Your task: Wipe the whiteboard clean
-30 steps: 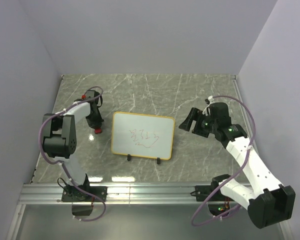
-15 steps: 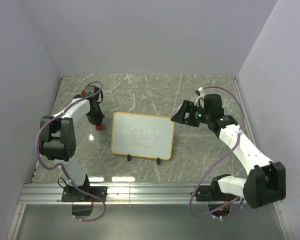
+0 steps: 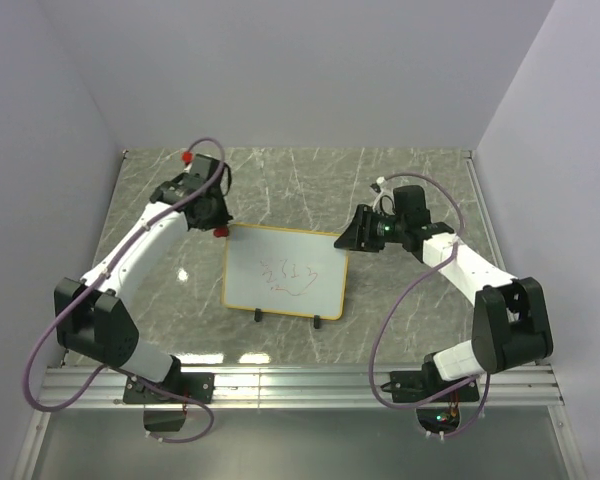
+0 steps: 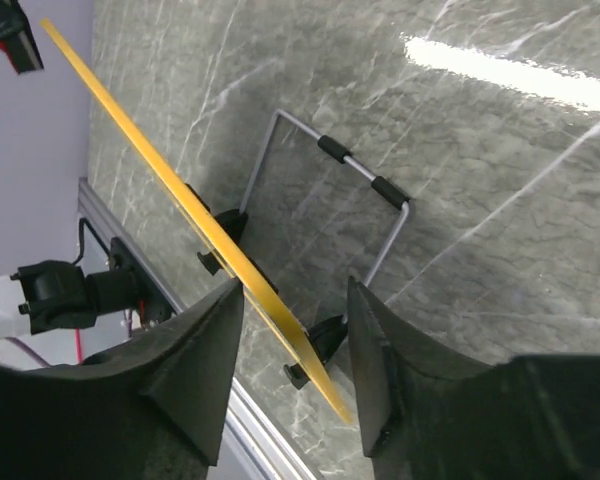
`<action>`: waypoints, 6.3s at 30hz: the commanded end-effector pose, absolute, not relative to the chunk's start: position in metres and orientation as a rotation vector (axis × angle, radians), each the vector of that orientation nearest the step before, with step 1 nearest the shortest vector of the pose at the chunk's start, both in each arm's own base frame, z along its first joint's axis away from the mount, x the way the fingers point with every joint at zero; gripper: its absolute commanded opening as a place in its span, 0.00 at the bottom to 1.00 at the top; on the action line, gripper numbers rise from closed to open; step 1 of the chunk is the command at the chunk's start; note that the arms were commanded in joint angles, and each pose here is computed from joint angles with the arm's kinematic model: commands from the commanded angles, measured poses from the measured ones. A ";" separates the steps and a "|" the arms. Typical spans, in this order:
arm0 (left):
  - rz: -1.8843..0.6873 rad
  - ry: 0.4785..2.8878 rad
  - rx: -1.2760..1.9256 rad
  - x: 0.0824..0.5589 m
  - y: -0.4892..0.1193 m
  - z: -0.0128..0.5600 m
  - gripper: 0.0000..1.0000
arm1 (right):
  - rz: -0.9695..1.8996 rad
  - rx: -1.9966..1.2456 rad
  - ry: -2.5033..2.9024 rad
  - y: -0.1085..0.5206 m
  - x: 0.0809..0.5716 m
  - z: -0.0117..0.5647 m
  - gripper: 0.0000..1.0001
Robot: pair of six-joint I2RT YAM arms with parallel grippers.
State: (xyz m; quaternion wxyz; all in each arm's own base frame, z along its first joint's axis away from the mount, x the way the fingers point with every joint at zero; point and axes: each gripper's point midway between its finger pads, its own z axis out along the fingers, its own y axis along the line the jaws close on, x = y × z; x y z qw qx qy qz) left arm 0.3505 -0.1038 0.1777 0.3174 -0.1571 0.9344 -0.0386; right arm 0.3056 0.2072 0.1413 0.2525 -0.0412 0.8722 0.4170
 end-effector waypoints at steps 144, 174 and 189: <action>-0.458 2.430 -0.391 0.282 -0.174 0.035 0.00 | 0.936 -0.304 2.584 0.221 0.248 0.091 0.00; -0.366 2.618 -0.712 0.219 -0.140 -0.029 0.00 | 0.956 -0.330 2.551 0.233 0.256 0.100 0.00; -0.656 2.786 -0.465 0.149 -0.246 -0.020 0.00 | 0.986 -0.322 2.495 0.235 0.254 0.114 0.00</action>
